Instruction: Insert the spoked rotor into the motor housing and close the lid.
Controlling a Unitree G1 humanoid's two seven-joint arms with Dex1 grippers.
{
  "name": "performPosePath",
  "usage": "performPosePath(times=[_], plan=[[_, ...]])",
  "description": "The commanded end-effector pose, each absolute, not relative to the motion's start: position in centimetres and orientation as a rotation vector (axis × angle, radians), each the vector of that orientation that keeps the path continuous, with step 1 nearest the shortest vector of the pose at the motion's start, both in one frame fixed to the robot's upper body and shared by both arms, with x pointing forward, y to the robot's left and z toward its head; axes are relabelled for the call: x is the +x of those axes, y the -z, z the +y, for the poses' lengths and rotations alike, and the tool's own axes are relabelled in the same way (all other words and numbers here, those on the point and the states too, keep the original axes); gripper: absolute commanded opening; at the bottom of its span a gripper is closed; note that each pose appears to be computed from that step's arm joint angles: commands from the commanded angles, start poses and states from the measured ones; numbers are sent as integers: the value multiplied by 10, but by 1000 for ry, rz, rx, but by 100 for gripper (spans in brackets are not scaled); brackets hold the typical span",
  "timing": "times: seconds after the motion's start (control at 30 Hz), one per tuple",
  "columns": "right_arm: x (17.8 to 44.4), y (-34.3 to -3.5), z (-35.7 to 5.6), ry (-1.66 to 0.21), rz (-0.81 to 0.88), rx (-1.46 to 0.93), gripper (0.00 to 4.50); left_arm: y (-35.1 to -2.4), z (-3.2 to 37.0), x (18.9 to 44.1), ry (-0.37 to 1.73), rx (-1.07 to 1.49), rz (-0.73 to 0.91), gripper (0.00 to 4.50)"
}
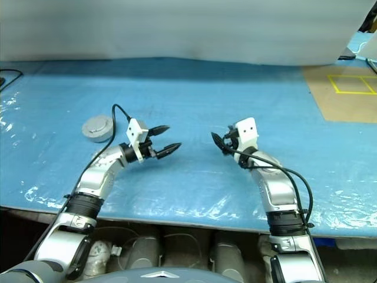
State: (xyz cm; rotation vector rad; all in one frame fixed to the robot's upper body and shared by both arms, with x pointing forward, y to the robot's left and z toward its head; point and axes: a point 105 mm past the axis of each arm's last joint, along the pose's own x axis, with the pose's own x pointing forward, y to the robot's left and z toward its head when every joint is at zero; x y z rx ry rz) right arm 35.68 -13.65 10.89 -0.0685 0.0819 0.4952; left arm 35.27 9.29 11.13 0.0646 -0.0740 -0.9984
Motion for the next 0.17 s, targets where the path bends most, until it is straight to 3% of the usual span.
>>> performPosePath(times=[0.03,0.17], plan=[[360,-124,-134,-504,22,-80,351,-122,97,353,986,91,-126,435],[362,-125,-131,-510,17,-86,351,-125,98,356,970,92,-138,435]])
